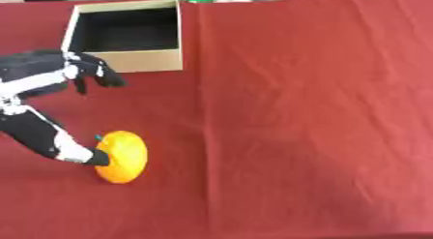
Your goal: Pick up objects on the table and place them in the box.
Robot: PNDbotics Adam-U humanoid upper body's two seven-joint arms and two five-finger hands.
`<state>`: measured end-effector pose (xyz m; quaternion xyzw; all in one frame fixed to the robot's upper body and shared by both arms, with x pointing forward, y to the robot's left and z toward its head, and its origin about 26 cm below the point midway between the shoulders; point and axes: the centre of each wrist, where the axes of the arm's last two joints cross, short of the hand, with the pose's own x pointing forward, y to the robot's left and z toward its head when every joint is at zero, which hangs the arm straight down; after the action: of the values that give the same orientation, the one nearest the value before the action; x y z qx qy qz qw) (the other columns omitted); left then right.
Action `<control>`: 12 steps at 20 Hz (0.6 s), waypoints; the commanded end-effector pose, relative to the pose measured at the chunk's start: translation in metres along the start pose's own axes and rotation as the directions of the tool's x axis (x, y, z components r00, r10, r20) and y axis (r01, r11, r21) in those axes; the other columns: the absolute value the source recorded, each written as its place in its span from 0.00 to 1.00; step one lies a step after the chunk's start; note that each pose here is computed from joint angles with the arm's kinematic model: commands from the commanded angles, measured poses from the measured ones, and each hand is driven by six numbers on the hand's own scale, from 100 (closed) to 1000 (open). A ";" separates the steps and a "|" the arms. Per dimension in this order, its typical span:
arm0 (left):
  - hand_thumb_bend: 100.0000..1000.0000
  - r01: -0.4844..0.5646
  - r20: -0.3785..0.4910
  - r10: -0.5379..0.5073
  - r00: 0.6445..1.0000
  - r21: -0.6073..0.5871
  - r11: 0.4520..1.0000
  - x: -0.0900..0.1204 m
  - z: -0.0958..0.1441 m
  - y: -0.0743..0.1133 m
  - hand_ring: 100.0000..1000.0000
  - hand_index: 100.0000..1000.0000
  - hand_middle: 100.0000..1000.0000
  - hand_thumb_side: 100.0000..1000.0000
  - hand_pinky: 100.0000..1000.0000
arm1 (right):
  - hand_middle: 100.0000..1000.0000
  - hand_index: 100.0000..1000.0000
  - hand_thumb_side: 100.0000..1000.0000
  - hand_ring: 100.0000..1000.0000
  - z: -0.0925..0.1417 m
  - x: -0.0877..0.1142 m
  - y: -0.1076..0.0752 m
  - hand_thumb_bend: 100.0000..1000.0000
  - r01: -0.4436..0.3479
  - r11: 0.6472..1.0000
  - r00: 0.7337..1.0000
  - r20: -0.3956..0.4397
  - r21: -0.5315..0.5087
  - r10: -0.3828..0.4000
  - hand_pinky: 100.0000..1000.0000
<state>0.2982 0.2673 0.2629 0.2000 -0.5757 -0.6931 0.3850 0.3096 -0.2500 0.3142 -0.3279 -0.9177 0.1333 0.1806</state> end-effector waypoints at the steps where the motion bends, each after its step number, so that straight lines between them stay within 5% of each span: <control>1: 0.52 0.011 -0.010 -0.011 1.000 -0.043 0.999 0.002 0.002 -0.001 0.81 0.87 0.75 0.21 0.62 | 0.80 0.91 0.92 0.87 -0.005 0.007 -0.005 0.00 0.003 1.000 0.999 0.036 -0.013 -0.002 0.92; 4: 0.51 -0.005 -0.033 0.003 0.999 -0.065 0.998 0.001 0.000 -0.009 0.81 0.87 0.76 0.19 0.62 | 0.80 0.91 0.92 0.86 -0.005 0.007 -0.005 0.00 0.004 1.000 0.999 0.036 -0.013 -0.004 0.92; 9: 0.32 -0.057 -0.066 0.053 0.996 -0.064 0.996 0.002 -0.005 -0.021 0.82 0.87 0.75 0.02 0.62 | 0.80 0.91 0.93 0.86 -0.005 0.007 -0.005 0.00 0.011 1.000 0.999 0.034 -0.015 -0.011 0.92; 12: 0.39 -0.106 -0.069 0.099 0.993 -0.103 0.989 0.004 -0.009 -0.029 0.81 0.87 0.75 0.07 0.62 | 0.80 0.91 0.93 0.86 -0.006 0.008 -0.004 0.00 0.016 1.000 0.999 0.035 -0.015 -0.016 0.92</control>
<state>0.2952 0.2602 0.2296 0.1685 -0.5370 -0.6943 0.4485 0.3098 -0.2484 0.3134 -0.3219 -0.9195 0.1331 0.1822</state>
